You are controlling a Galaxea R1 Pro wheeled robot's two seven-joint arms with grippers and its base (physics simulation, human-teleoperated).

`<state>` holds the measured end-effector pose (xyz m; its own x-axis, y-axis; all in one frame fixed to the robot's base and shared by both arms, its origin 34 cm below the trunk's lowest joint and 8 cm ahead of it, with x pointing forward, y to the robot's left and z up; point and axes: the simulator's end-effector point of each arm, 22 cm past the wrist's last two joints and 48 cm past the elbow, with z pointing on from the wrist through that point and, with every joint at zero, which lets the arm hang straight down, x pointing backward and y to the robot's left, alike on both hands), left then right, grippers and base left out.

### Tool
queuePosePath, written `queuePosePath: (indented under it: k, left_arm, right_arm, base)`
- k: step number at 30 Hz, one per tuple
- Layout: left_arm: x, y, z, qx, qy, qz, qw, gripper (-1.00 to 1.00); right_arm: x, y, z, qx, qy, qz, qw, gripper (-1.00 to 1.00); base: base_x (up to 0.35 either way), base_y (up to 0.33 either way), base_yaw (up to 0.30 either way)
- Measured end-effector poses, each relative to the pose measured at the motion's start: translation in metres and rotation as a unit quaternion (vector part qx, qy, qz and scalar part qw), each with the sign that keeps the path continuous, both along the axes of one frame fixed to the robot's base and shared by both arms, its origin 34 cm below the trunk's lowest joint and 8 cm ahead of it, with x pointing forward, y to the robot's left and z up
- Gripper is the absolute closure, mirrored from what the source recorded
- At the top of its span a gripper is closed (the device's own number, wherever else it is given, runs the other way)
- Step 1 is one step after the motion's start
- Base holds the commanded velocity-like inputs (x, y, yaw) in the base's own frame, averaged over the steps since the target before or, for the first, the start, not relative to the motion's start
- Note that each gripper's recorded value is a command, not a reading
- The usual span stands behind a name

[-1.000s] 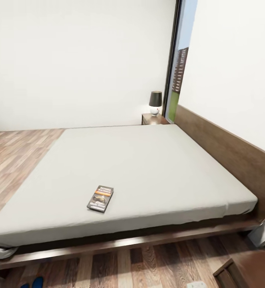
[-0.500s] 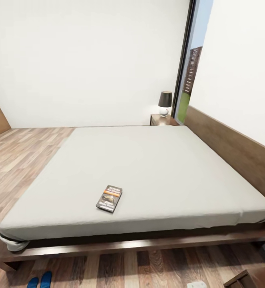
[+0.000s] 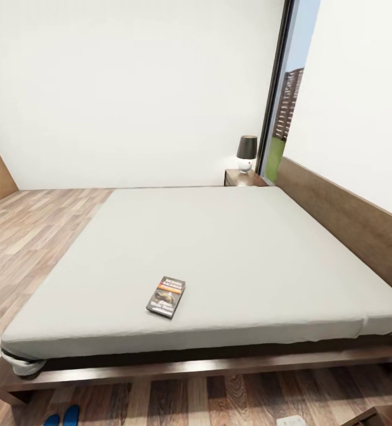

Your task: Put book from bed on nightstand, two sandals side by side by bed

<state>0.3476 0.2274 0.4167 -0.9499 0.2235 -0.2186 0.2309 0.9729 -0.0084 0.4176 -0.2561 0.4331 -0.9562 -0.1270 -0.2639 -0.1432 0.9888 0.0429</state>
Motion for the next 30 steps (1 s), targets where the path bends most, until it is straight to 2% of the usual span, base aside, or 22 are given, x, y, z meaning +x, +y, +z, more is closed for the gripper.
queuePosePath:
  k: [30]
  left_arm:
    - [0.0029, -0.0026, 0.0008, -0.006, -0.004, 0.001, 1.0, -1.0]
  right_arm:
    - [0.0, 0.0, 0.0, 0.0, 0.0, 0.0, 1.0, -1.0]
  base:
    - [0.017, 0.003, 0.001]
